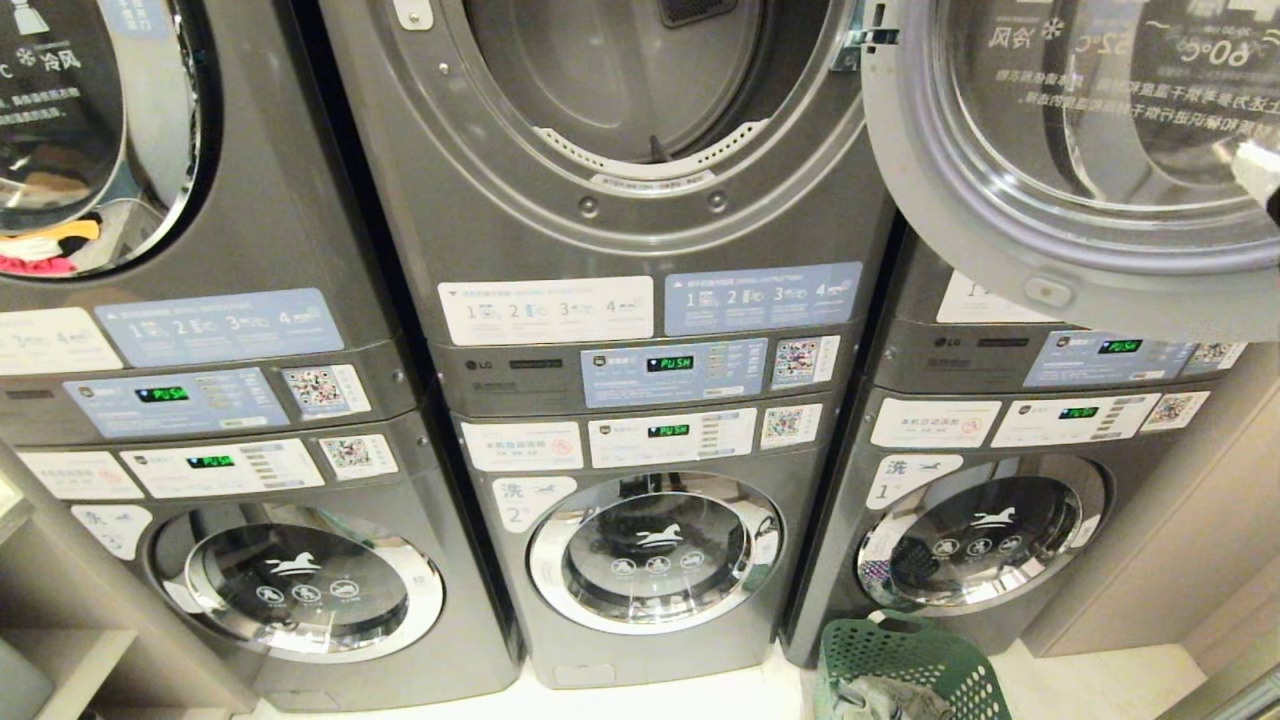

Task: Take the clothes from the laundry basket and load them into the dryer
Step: Open the dryer

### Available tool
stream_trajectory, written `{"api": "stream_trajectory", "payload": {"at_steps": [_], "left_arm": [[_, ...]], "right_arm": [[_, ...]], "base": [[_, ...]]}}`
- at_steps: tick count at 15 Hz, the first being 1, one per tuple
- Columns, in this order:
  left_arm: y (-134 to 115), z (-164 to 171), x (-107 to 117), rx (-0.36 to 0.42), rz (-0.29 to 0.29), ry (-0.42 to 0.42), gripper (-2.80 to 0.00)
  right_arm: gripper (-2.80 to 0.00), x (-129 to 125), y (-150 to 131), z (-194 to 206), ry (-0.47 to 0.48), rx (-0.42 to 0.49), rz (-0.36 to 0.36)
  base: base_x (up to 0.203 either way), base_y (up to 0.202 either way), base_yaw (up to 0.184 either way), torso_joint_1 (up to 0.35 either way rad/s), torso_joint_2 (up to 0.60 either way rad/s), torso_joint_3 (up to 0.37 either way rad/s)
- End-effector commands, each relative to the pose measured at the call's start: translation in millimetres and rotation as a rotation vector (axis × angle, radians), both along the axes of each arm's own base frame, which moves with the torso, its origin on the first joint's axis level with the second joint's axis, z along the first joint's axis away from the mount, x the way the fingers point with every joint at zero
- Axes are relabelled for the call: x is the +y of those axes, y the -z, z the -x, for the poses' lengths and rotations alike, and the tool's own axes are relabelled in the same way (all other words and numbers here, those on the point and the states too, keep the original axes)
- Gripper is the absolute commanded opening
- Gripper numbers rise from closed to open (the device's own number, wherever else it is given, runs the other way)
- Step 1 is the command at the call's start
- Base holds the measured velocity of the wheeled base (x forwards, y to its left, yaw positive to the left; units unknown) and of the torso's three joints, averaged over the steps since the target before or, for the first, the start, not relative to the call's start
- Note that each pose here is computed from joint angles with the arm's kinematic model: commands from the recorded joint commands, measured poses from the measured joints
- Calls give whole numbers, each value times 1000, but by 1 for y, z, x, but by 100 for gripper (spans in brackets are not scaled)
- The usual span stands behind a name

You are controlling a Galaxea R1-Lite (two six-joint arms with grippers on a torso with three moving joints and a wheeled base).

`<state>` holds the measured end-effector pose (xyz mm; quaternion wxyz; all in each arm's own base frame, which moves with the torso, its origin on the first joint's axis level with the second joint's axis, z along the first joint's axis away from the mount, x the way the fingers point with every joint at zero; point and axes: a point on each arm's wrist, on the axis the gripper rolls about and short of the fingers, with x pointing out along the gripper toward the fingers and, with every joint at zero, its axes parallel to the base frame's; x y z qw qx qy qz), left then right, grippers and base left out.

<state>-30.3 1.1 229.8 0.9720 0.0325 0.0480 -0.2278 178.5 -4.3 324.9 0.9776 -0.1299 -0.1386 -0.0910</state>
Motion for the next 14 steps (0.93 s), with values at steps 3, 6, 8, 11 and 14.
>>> {"api": "stream_trajectory", "payload": {"at_steps": [3,6,8,11,14], "left_arm": [[24,13,2,-22,6,-33,-280],[29,13,4,-9,35,-148,-280],[24,10,6,-65,67,-230,-280],[26,4,7,-112,76,-331,-280],[33,-1,9,-124,70,-477,-280]], "right_arm": [[0,-2,3,-36,26,28,8],[0,-7,9,-47,47,50,-1],[0,-12,7,-47,71,43,0],[0,-41,6,-57,193,49,-8],[0,-50,2,-61,208,36,-12]], "base": [[0,0,0,0,0,0],[0,0,0,0,0,0],[0,0,0,0,0,0],[0,0,0,0,0,0],[0,0,0,0,0,0]]}}
